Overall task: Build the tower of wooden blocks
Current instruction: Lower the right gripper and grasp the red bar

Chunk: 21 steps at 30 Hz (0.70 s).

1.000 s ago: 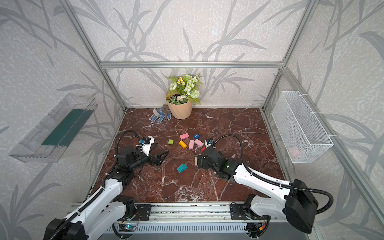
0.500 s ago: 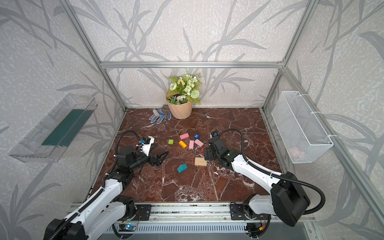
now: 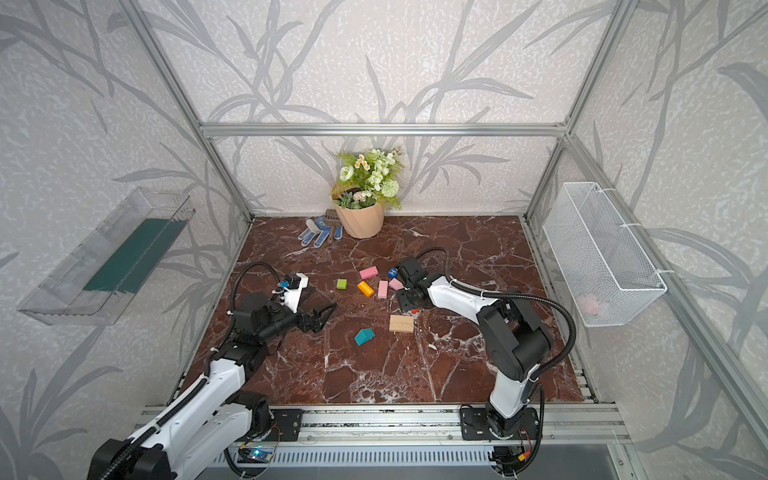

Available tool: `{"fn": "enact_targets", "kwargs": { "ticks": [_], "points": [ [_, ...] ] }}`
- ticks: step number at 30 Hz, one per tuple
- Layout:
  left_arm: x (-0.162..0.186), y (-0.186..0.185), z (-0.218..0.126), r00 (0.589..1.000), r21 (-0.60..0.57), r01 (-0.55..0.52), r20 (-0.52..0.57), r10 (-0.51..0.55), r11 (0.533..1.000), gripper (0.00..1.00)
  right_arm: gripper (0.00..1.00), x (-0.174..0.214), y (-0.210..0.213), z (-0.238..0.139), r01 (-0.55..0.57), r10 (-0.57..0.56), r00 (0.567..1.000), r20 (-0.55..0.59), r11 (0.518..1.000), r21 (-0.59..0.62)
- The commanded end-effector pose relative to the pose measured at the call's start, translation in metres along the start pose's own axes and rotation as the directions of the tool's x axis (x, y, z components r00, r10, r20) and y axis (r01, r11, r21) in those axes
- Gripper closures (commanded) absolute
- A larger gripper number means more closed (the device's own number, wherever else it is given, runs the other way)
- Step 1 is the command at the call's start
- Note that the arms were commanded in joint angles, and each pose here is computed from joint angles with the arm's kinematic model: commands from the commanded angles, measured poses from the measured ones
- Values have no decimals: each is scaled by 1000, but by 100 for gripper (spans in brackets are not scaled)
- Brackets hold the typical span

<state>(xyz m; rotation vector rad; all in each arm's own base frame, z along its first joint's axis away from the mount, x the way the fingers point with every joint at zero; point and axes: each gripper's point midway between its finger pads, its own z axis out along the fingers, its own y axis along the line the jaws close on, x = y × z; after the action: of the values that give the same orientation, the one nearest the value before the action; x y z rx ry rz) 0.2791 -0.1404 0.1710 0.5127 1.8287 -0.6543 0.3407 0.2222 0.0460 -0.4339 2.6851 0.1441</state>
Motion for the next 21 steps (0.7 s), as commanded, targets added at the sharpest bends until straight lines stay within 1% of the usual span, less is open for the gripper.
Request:
{"fn": "enact_targets", "kwargs": {
  "ticks": [1, 5, 11, 15, 17, 20, 21],
  "points": [
    [-3, -1, -1, 999, -1, -25, 20, 25, 1000, 1, 38, 5, -7, 2, 8, -7, 999, -45, 1000, 10],
    [-2, -3, 0, 1000, 13, -26, 14, 26, 1000, 1, 38, 5, -13, 10, 2, -1, 998, -61, 1000, 24],
    [-3, 0, 0, 1000, -8, -21, 16, 21, 1000, 1, 38, 7, -13, 17, 4, -1, 995, -95, 1000, 27],
    [-2, -2, 0, 1000, 6, -25, 15, 25, 1000, 1, 45, 9, -12, 25, 5, -1, 993, -119, 999, 32],
    [-2, -1, -1, 1000, -1, -23, 16, 23, 1000, 1, 49, 10, -11, 26, 2, 2, 991, -135, 1000, 30],
    [-3, 1, 0, 1000, -15, -19, 18, 19, 1000, 1, 52, 10, -11, 28, -4, 8, 990, -138, 1000, 28],
    [-3, 1, 0, 1000, -14, -20, 18, 21, 1000, 1, 54, 11, -10, 28, -3, 7, 990, -139, 1000, 28]
  ]
}}
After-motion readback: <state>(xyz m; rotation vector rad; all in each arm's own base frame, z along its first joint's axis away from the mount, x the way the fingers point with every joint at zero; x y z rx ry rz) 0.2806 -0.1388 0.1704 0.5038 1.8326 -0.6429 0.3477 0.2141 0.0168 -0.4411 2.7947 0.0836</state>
